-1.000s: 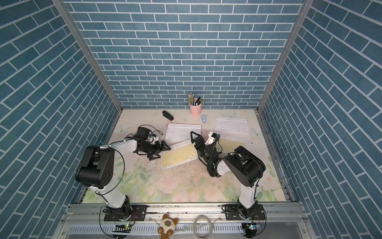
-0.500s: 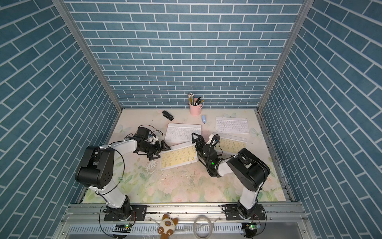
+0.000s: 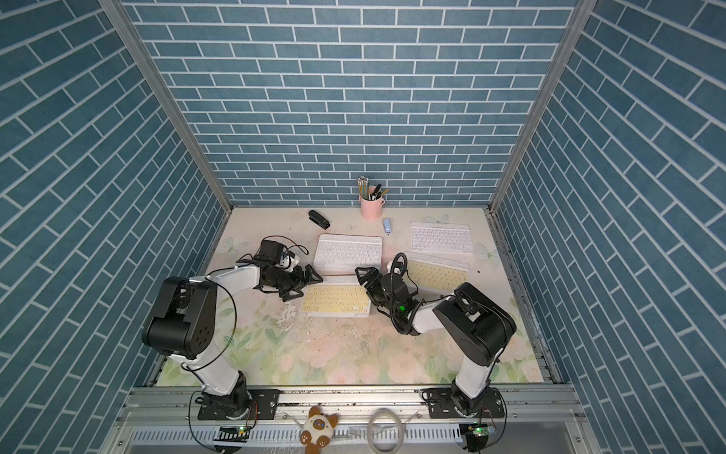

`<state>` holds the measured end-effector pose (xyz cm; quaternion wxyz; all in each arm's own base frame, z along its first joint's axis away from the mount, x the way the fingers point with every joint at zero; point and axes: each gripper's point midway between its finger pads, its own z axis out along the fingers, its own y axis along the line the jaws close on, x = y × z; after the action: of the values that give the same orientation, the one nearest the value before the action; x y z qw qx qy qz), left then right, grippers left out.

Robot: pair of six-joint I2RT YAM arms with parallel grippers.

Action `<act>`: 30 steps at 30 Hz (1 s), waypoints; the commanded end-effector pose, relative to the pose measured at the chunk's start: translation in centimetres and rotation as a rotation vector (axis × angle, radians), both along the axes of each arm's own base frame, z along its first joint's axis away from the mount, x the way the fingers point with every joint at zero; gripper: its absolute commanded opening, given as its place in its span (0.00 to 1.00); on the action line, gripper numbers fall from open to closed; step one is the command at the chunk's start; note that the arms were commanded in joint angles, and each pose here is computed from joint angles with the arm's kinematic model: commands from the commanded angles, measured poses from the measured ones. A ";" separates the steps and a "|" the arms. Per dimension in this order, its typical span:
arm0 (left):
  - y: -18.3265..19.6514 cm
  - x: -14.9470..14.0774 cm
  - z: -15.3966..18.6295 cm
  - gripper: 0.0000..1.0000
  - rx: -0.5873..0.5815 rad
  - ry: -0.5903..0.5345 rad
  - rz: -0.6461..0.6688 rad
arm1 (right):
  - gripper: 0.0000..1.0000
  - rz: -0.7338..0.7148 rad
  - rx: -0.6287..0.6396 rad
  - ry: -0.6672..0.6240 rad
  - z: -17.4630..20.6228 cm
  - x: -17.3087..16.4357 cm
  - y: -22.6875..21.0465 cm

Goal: Stack the numeric keypads
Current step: Pick up the numeric keypad from the center of the board.

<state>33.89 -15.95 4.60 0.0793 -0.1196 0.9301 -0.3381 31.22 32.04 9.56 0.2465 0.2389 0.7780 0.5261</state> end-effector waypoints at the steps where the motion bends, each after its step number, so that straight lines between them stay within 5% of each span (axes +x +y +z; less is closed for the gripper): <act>1: -1.5 -3.5 -1.9 1.00 -0.051 0.135 -0.051 | 0.71 0.117 0.027 -0.006 1.7 -2.6 1.6; 15: -1.5 -3.3 -1.1 1.00 -0.052 0.115 -0.053 | 0.02 0.138 -0.229 -0.039 0.9 -3.8 -3.2; 21: -1.6 -1.8 4.2 1.00 -0.092 0.003 -0.055 | 0.00 0.192 -0.210 -0.087 1.7 -2.9 -3.1; 30: -0.1 0.7 13.1 0.99 -0.089 -0.184 -0.035 | 0.00 0.308 -0.088 -0.326 10.4 0.7 -3.1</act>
<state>35.28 -16.66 17.77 0.1696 -0.0707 0.8984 -0.3989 31.21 27.71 14.50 0.2641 0.0952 0.8179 0.5022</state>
